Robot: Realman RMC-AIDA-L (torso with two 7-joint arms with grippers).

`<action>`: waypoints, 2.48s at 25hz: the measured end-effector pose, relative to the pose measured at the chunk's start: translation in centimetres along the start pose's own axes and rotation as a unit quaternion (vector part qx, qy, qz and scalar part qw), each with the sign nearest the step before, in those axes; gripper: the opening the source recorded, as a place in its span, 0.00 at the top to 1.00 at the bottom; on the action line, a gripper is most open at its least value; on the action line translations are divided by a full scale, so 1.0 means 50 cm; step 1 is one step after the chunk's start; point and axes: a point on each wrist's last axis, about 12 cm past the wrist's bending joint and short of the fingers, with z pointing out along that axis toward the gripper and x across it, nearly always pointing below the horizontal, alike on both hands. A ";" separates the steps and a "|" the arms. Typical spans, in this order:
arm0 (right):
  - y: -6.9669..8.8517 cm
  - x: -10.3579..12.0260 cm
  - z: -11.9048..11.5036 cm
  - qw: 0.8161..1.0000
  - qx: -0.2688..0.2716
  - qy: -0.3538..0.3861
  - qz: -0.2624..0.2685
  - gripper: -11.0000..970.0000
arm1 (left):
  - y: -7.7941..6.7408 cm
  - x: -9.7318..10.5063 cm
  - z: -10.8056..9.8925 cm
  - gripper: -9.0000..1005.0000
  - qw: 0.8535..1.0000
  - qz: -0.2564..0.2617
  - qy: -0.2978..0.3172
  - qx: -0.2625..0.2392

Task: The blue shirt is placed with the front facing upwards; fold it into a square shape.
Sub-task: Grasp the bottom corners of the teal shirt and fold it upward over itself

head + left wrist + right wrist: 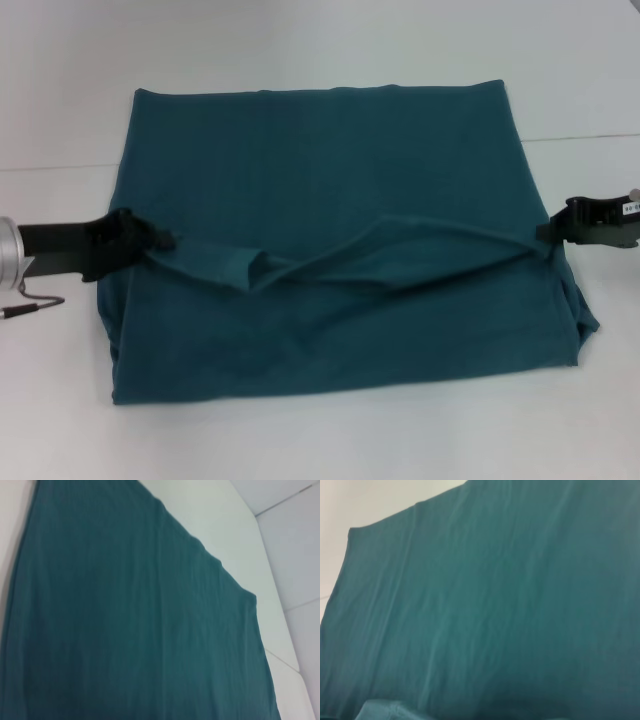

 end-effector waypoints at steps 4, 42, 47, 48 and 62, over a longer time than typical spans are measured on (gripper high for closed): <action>0.007 -0.006 0.012 1.000 0.007 -0.011 -0.005 0.96 | -0.014 -0.016 0.015 0.94 1.000 0.014 -0.014 -0.007; 0.030 -0.048 0.085 0.993 0.075 -0.092 -0.028 0.96 | -0.074 -0.083 0.098 0.94 0.983 0.125 -0.101 -0.084; 0.030 -0.047 0.093 0.992 0.079 -0.093 -0.029 0.96 | -0.073 -0.082 0.103 0.94 0.982 0.128 -0.109 -0.091; 0.030 -0.047 0.093 0.992 0.080 -0.094 -0.029 0.96 | -0.073 -0.082 0.103 0.94 0.981 0.128 -0.110 -0.092; 0.057 -0.057 0.112 0.992 0.077 -0.081 -0.051 0.96 | -0.065 -0.078 0.106 0.94 0.978 0.139 -0.114 -0.102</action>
